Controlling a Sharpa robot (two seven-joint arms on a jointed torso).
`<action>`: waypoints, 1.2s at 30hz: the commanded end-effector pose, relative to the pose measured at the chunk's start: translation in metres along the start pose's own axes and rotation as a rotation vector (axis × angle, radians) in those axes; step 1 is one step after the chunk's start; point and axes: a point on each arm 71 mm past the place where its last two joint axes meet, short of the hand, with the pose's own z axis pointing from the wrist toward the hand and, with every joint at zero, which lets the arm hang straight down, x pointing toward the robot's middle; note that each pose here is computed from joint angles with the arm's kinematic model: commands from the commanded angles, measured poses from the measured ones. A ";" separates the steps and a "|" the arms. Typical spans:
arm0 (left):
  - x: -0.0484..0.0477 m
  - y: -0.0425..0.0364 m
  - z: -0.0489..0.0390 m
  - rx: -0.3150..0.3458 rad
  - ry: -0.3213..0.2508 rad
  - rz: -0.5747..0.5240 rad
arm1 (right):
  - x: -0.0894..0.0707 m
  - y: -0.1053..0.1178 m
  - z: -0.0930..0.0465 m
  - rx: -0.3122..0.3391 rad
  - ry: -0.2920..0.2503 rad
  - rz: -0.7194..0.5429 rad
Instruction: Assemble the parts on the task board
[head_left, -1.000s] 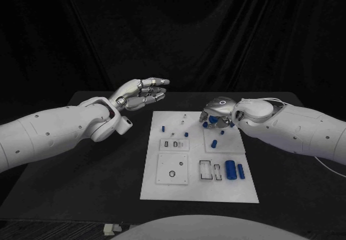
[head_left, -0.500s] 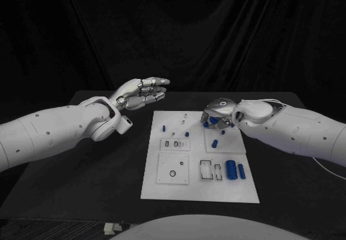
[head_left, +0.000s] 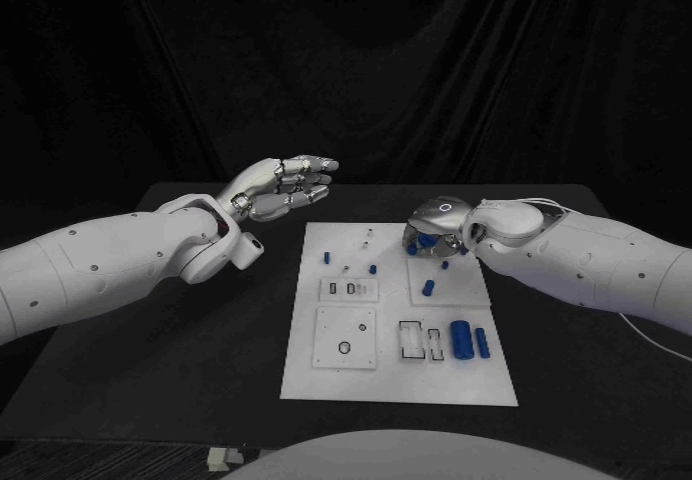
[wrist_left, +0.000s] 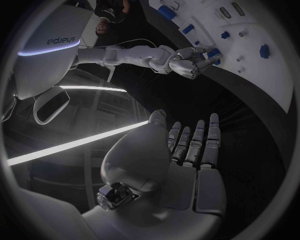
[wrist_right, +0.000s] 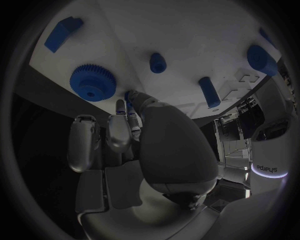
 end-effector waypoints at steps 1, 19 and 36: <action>0.0014 -0.0056 0.0009 0.072 0.006 -0.010 | -0.001 0.001 0.000 -0.020 -0.040 -0.012; 0.0015 -0.0042 0.0004 0.066 0.011 -0.014 | -0.002 0.007 0.003 -0.035 -0.108 -0.016; -0.0001 -0.0025 -0.0016 0.055 0.009 -0.013 | -0.044 0.009 0.033 -0.023 -0.139 -0.050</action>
